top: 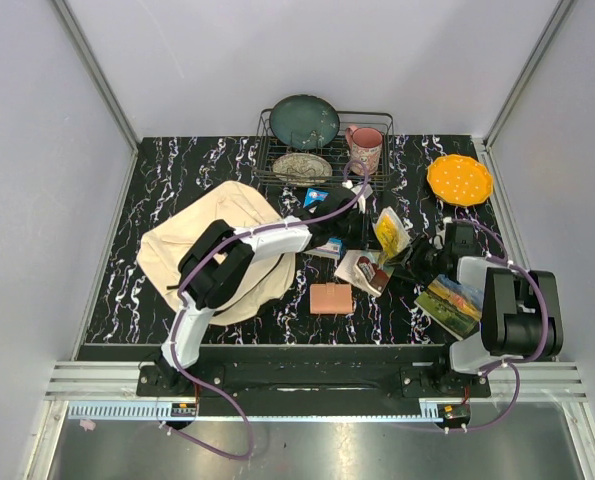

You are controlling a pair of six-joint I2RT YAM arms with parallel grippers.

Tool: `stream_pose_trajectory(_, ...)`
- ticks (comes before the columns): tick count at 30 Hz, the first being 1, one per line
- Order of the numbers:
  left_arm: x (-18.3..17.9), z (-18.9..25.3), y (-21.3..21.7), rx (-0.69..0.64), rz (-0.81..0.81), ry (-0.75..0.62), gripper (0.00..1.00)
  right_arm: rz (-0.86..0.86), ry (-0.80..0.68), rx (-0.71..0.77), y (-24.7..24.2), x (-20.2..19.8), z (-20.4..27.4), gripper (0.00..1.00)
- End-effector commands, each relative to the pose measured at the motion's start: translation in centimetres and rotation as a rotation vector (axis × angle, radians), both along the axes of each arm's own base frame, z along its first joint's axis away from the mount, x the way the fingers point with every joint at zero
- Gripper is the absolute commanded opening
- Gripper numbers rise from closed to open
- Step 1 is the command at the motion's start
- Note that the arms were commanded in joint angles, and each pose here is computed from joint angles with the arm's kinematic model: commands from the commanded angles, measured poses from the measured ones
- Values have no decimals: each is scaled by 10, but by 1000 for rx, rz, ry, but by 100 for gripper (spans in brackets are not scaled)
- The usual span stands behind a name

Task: Pack the student bag
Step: Pick up the book from the center of the board.

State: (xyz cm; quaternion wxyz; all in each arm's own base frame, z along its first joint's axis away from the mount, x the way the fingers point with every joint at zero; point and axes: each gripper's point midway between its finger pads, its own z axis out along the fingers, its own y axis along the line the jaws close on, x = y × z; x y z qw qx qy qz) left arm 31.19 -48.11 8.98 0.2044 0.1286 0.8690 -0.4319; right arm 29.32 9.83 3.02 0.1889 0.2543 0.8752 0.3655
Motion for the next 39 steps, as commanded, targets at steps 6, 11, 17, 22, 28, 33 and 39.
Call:
stream_pose_trajectory(6, 3, 68, -13, -109, -27, -119, 0, -65, -118, -49, -4, 9, 46, 73)
stream_pose_trajectory(11, 21, 120, -2, -192, 17, -148, 0, -206, -181, -114, -23, 6, 79, 88)
stream_pose_trajectory(17, 43, 188, 15, -335, 114, -187, 0, -295, -191, -24, -19, -2, 109, 97)
stream_pose_trajectory(22, 44, 225, 25, -437, 113, -202, 0, -239, -290, 154, 3, 3, 134, 96)
stream_pose_trajectory(28, 37, 233, 27, -472, 96, -201, 0, -144, -422, 259, 18, 13, 162, 96)
stream_pose_trajectory(33, 31, 228, 25, -499, 77, -169, 0, -91, -472, 272, 23, 19, 178, 96)
stream_pose_trajectory(39, 26, 231, 22, -542, 49, -161, 0, -34, -474, 356, 32, 24, 178, 86)
